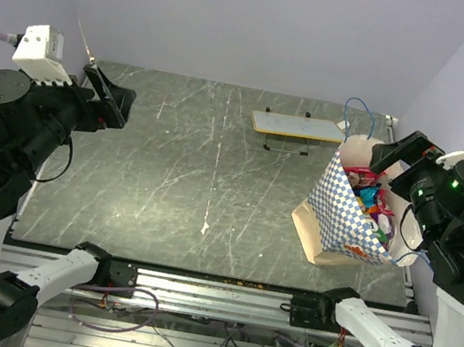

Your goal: Take the snacks out of the paper bag

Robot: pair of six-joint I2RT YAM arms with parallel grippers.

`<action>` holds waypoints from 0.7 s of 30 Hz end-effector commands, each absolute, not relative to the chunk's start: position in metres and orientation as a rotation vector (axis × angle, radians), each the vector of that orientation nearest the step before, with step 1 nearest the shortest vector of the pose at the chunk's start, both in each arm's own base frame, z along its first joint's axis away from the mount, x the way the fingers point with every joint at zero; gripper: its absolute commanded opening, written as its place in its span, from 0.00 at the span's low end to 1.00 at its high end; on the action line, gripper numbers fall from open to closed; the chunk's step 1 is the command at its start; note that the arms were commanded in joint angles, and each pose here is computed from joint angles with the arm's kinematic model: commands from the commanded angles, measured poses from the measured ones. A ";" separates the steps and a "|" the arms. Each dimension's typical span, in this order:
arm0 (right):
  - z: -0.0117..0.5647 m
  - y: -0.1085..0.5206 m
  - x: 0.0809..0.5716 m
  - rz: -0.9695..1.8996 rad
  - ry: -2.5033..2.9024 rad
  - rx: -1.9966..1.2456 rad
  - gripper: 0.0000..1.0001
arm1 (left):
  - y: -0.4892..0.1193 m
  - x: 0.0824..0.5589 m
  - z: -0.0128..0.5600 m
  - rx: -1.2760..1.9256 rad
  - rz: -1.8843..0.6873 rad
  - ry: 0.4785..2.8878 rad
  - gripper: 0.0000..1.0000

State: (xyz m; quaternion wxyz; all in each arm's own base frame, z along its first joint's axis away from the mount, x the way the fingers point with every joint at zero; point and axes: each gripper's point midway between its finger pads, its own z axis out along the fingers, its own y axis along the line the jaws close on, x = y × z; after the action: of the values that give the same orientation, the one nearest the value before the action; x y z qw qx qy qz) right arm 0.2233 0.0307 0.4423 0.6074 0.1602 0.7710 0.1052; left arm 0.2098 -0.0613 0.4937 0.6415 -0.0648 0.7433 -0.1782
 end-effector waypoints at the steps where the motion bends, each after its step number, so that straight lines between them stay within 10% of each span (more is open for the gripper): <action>1: 0.433 0.020 0.223 0.196 1.806 0.408 1.00 | -0.072 0.219 0.492 -0.184 -0.490 1.701 0.99; 21: 0.372 0.021 0.299 0.078 2.043 0.388 1.00 | -0.110 0.263 0.445 -0.257 -0.682 1.871 0.99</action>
State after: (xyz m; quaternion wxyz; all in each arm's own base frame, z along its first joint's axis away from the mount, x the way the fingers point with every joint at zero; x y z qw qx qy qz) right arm 0.2759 0.0117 0.3773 0.5197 0.1834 0.8341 0.0236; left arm 0.2644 -0.0943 0.4382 0.5467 -0.1134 0.7954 -0.2357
